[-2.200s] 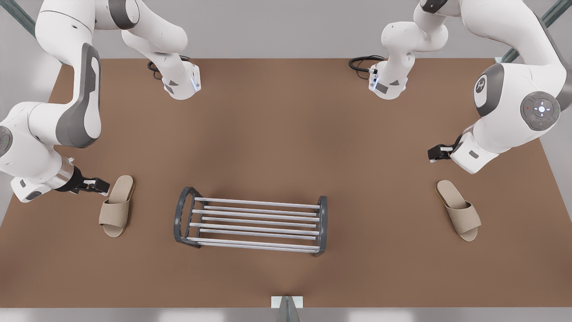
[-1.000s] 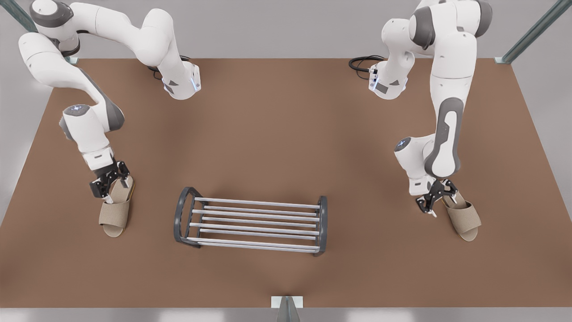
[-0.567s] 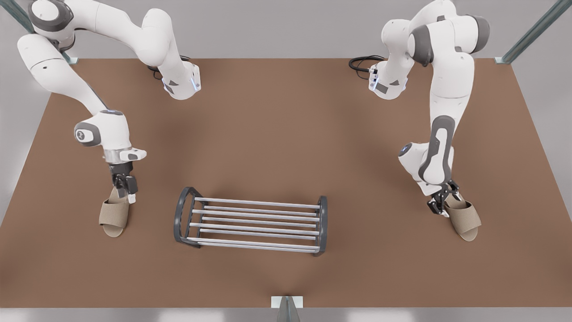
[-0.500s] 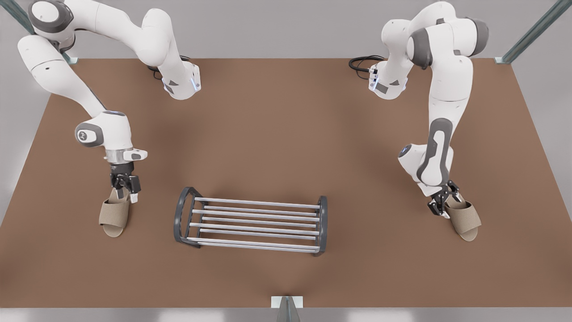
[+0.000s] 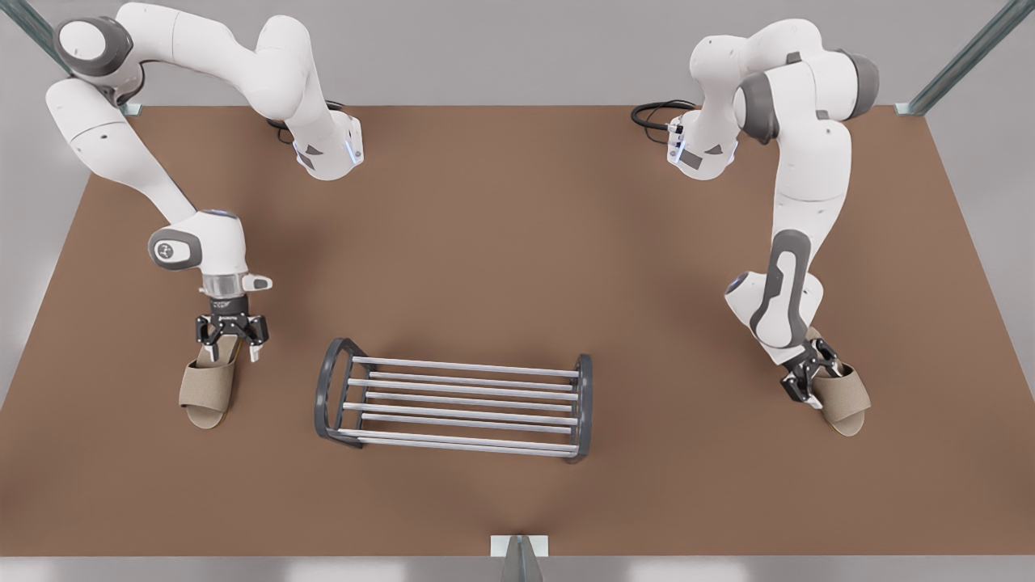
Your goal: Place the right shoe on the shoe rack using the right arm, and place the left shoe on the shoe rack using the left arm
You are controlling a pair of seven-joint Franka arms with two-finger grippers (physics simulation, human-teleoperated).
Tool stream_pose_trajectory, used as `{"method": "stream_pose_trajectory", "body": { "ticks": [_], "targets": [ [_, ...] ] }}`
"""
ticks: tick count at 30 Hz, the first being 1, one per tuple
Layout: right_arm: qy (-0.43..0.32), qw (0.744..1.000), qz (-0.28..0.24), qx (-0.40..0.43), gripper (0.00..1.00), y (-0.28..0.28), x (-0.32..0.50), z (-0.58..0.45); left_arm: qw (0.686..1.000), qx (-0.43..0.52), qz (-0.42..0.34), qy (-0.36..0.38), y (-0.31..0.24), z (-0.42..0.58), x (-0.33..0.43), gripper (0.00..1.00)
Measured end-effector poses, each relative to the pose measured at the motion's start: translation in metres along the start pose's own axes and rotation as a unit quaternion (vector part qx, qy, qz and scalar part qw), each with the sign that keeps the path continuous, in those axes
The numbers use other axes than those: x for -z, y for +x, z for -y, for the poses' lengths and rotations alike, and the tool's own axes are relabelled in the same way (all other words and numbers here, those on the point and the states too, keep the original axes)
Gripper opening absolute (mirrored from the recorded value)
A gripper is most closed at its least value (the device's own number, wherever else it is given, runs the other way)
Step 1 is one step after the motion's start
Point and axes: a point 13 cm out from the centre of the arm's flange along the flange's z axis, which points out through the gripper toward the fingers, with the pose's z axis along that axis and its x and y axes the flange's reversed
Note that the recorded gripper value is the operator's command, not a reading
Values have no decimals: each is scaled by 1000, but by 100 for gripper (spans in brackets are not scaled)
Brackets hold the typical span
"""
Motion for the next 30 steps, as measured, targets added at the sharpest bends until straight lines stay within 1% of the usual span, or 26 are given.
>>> {"method": "stream_pose_trajectory", "body": {
  "ticks": [8, 12, 19, 27, 28, 30],
  "targets": [
    [-10, 999, 0, 41, 100, -13, -17, -13, 1000, -4, 6, 6, 2, 10, -10, 100],
    [-16, 998, -6, 59, 100, -7, -28, -19, 1000, -10, 3, 4, 11, 7, -13, 100],
    [-15, 996, -15, 91, 100, 8, -41, -16, 1000, -8, 11, 12, 6, 20, -22, 100],
    [-13, 994, -11, 109, 100, 2, -43, -17, 1000, -3, 17, 21, -1, 34, -27, 100],
    [-12, 994, -9, 110, 100, -1, -43, -17, 1000, -3, 16, 21, -1, 34, -27, 99],
    [-12, 994, -6, 113, 100, -4, -45, -17, 1000, -5, 14, 20, 4, 32, -27, 94]
  ]
}}
